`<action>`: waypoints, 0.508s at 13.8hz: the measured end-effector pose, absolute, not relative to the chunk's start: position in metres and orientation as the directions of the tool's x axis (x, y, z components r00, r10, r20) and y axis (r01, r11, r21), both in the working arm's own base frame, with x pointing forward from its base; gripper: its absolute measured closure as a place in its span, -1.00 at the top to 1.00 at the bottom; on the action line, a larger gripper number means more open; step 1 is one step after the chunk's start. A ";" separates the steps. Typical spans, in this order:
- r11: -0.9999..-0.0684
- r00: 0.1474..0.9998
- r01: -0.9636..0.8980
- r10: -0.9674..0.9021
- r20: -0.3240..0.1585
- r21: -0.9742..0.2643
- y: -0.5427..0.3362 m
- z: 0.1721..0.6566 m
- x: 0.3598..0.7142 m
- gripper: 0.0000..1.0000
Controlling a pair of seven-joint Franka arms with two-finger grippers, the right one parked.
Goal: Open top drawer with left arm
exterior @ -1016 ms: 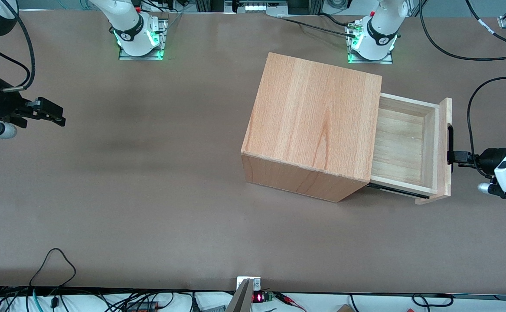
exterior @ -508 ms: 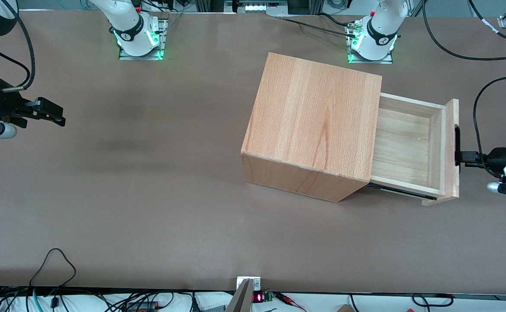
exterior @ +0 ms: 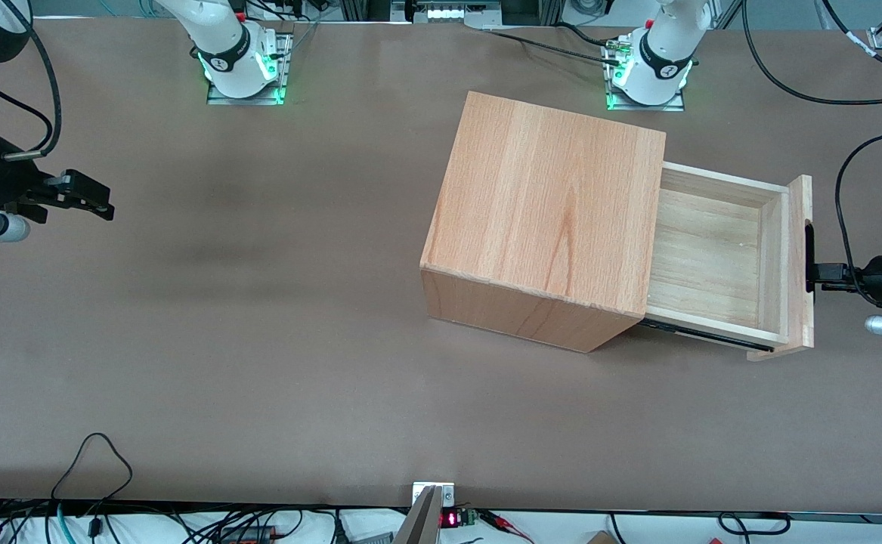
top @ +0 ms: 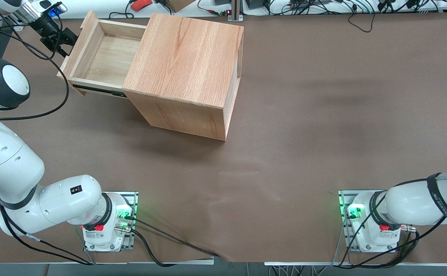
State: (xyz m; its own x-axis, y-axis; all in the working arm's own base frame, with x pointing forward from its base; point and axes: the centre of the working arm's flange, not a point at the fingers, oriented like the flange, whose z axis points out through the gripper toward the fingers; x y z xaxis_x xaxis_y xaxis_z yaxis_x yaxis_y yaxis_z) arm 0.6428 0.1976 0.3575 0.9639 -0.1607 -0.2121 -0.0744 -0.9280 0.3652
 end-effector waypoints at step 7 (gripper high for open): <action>-0.924 0.963 -0.095 -0.180 -0.202 0.371 0.196 0.358 0.644 1.00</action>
